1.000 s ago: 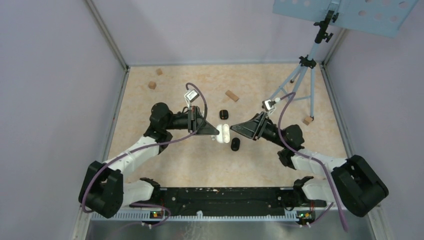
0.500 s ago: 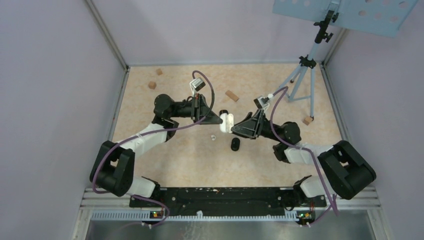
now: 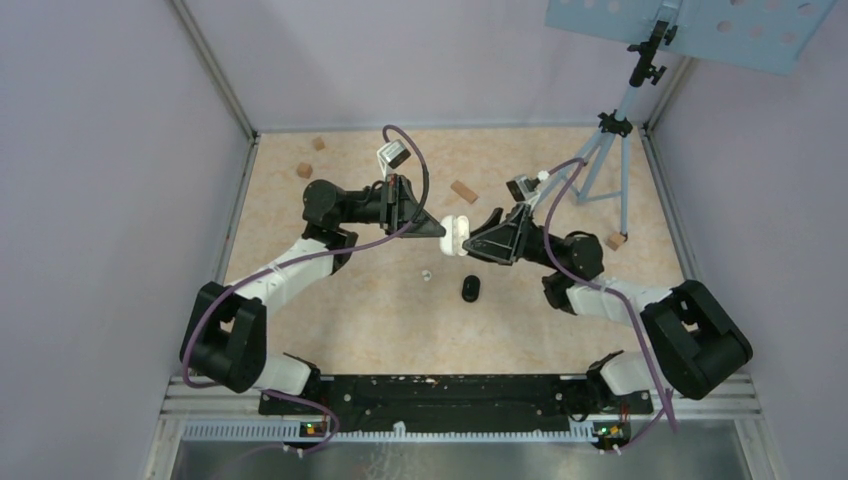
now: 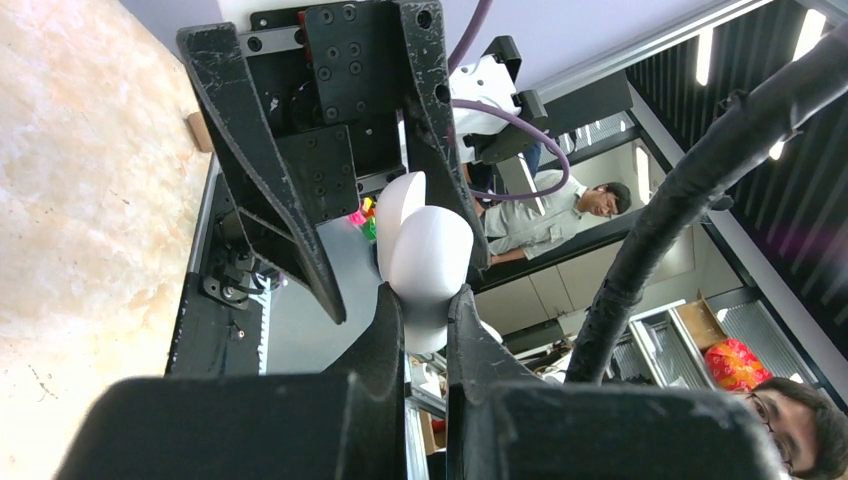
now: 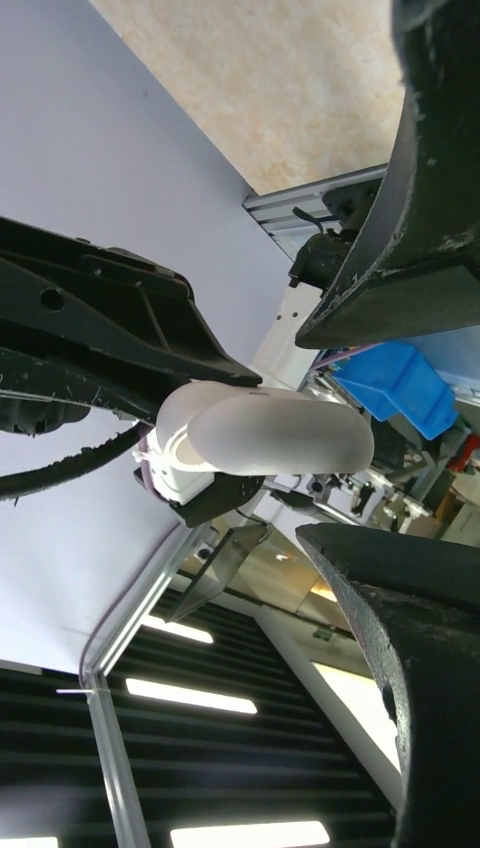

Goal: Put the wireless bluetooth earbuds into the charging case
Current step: Pass from the left arm to the right

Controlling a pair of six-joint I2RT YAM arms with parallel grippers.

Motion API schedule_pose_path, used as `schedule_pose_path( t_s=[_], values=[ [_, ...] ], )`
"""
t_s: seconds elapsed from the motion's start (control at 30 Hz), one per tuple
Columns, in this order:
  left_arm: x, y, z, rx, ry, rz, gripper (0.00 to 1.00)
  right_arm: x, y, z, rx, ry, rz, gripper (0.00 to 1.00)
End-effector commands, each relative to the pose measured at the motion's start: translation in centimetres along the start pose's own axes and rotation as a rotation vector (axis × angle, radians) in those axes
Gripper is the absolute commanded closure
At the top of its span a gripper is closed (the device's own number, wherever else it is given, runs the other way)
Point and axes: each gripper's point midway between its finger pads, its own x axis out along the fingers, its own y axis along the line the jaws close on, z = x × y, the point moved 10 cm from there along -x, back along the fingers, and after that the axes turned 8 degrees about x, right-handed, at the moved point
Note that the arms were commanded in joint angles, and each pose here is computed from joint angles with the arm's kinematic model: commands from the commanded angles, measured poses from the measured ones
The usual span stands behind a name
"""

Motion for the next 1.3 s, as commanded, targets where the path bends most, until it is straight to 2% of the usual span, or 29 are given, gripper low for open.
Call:
schedule_pose_path(
  t_s=[0.0, 0.63, 0.93, 1.27],
  values=[
    [0.0, -1.9, 0.6, 0.101, 0.005, -0.034, 1.00, 0.5, 4.1, 0.2, -0.209, 0.024, 0.214, 0.38],
    [0.0, -2.7, 0.6, 0.126, 0.012, -0.047, 1.00, 0.0, 4.1, 1.1, -0.224, 0.008, 0.197, 0.43],
    [0.0, -2.7, 0.6, 0.127, 0.012, -0.048, 1.00, 0.0, 4.2, 1.2, -0.221, 0.004, 0.197, 0.54],
    [0.0, -2.8, 0.5, 0.130, 0.012, -0.051, 1.00, 0.0, 4.0, 1.3, -0.203, -0.004, 0.193, 0.60]
  ],
)
